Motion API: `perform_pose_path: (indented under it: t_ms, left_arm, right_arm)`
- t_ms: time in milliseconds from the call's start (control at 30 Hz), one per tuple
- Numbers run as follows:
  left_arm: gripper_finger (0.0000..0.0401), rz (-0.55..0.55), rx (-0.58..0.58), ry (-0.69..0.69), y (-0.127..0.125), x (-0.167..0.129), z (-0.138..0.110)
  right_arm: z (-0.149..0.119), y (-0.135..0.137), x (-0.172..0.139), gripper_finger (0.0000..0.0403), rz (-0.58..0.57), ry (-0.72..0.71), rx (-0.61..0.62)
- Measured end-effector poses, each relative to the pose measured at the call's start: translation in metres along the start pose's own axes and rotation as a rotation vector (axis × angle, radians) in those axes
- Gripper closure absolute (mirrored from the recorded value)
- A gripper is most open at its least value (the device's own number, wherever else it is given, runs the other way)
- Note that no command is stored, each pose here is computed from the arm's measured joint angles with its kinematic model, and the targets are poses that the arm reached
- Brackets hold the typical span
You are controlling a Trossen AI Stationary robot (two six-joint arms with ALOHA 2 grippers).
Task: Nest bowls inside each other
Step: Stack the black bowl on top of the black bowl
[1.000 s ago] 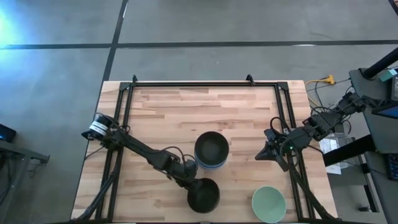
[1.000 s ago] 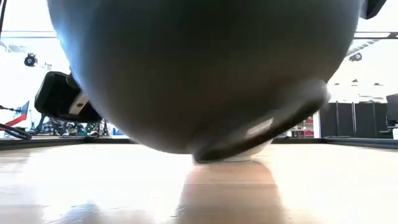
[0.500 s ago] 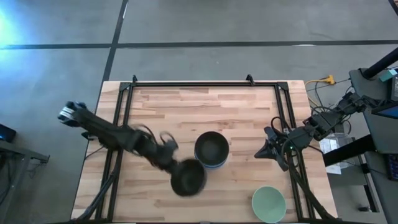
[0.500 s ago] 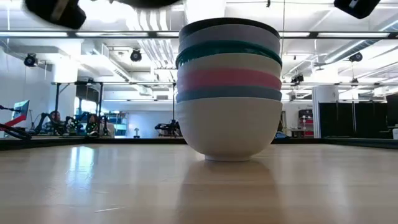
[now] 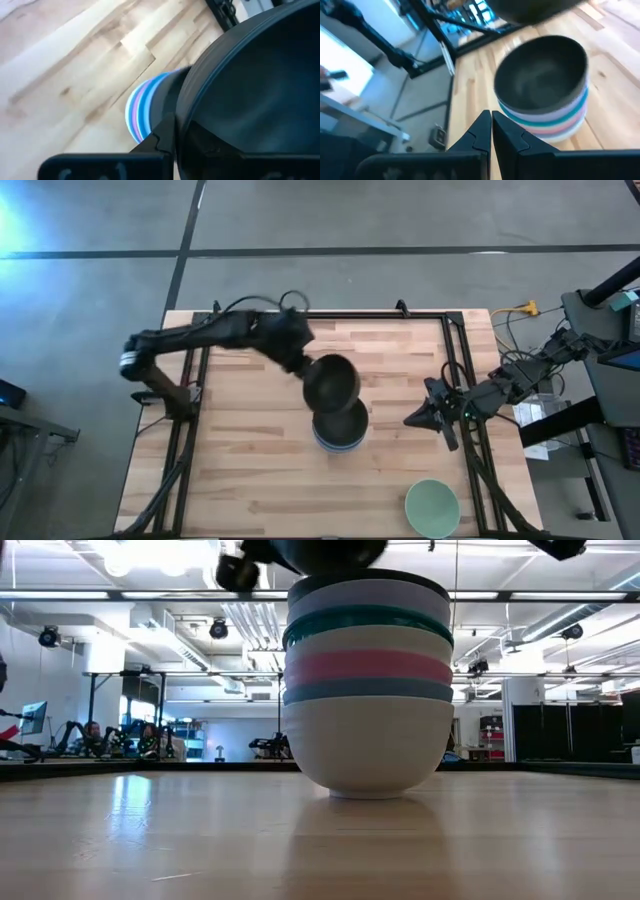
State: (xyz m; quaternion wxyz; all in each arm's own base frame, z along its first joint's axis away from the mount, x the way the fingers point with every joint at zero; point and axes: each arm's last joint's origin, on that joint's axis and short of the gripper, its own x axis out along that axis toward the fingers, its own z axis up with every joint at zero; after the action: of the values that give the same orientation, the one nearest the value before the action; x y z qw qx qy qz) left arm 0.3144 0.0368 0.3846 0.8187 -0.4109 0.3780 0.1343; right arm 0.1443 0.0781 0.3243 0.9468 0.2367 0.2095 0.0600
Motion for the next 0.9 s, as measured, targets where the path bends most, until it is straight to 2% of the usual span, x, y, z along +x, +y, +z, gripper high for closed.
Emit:
perform_pose_path:
  t_ms: [100,267,367,500,633,767,900]
  left_arm:
    - [0.0401,-0.003,0.047,0.067,0.002,0.012,0.024]
    - [0.0401,-0.003,0.136,0.155,-0.008,0.026,0.044]
    - [0.0401,0.026,0.177,0.217,-0.01,0.036,0.049]
    - [0.0401,0.105,0.18,0.324,0.001,0.057,0.051]
    - [0.0401,0.131,0.2,0.358,0.009,0.074,0.055]
    - [0.0401,0.125,0.158,0.347,0.007,0.073,0.056]
    - [0.0401,0.091,0.122,0.29,-0.011,0.054,0.053]
  right_arm:
    - [0.003,0.002,0.0,0.0394,0.012,-0.041,0.043]
    - [0.007,0.003,0.0,0.0394,0.005,-0.088,0.073]
    - [0.007,0.003,0.001,0.0394,-0.024,-0.107,0.076]
    - [0.007,0.002,0.002,0.0394,-0.065,-0.133,0.076]
    - [0.007,0.001,0.003,0.0394,-0.083,-0.137,0.051]
    - [0.007,0.001,0.002,0.0394,-0.086,-0.139,0.009]
    - [0.007,0.0,0.001,0.0394,-0.084,-0.134,0.001]
